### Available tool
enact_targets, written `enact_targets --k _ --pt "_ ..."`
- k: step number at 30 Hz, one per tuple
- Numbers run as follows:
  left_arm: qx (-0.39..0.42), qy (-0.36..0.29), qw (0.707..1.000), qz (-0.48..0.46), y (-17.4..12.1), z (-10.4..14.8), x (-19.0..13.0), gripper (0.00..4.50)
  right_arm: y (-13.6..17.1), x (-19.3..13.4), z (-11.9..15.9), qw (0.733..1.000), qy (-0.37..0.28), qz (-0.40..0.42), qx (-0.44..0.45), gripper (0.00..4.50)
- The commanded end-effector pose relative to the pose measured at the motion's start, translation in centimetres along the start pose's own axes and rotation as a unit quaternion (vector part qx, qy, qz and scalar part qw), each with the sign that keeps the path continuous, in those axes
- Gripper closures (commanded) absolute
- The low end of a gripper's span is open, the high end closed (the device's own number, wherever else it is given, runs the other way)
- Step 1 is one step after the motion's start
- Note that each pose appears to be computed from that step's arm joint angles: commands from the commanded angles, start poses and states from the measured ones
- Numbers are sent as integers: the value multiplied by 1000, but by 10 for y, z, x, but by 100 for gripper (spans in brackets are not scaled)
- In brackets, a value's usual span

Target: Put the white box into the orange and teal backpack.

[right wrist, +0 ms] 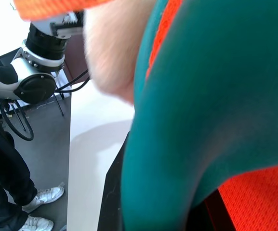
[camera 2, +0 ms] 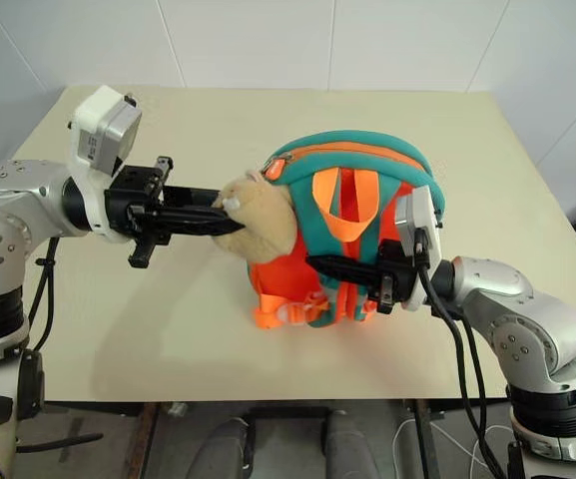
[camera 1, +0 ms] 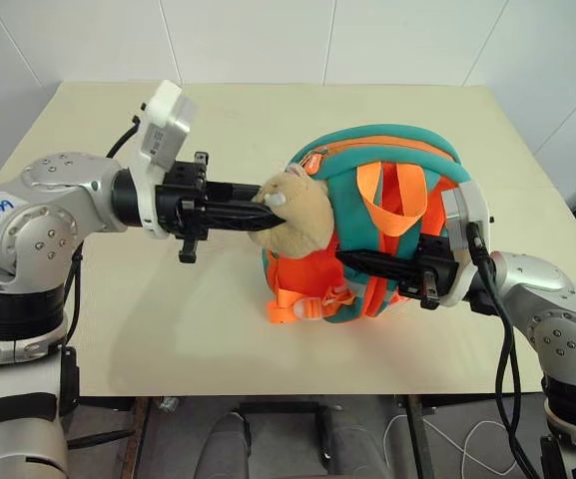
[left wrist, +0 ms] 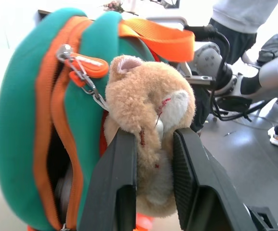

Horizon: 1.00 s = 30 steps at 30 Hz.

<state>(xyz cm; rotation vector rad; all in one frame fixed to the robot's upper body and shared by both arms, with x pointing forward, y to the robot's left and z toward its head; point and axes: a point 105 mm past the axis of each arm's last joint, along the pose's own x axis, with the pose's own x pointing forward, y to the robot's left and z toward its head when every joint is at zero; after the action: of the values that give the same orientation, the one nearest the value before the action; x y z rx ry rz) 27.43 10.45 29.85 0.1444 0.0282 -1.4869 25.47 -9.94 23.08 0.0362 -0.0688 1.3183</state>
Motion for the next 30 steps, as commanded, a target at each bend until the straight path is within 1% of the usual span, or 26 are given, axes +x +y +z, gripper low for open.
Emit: enact_targets --k 1,4,6,13,15,17,19,21,24,28,30 --pt "21 -10 998 53 16 15 -20 394 10 -1 9 999 -19 14 -22 450" --pt "3 9 996 92 36 6 -37 394 12 -1 6 1000 -20 9 -19 450" --pt "-6 34 994 102 45 -4 -44 394 12 -1 6 1000 -21 5 -18 450" --pt "-52 90 991 80 61 -38 -49 394 13 -2 4 1000 -21 -10 -18 450" --pt "-63 117 988 74 63 -51 -50 395 14 -2 4 1000 -22 -12 -18 450" --pt "-83 160 981 64 66 -77 -47 396 14 -2 3 999 -22 -15 -18 450" --pt "-97 191 976 50 66 -96 -42 396 15 -2 3 999 -23 -17 -18 450" --pt "-105 206 972 39 66 -106 -38 396 15 -2 3 999 -23 -18 -18 450" --pt "-111 243 963 20 65 -132 -25 397 15 -2 3 999 -23 -19 -18 450" --pt "-114 255 960 7 63 -147 -14 397 15 -1 3 999 -22 -20 -19 450" --pt "-115 254 960 5 62 -149 -11 399 16 -1 3 999 -22 -20 -19 450"
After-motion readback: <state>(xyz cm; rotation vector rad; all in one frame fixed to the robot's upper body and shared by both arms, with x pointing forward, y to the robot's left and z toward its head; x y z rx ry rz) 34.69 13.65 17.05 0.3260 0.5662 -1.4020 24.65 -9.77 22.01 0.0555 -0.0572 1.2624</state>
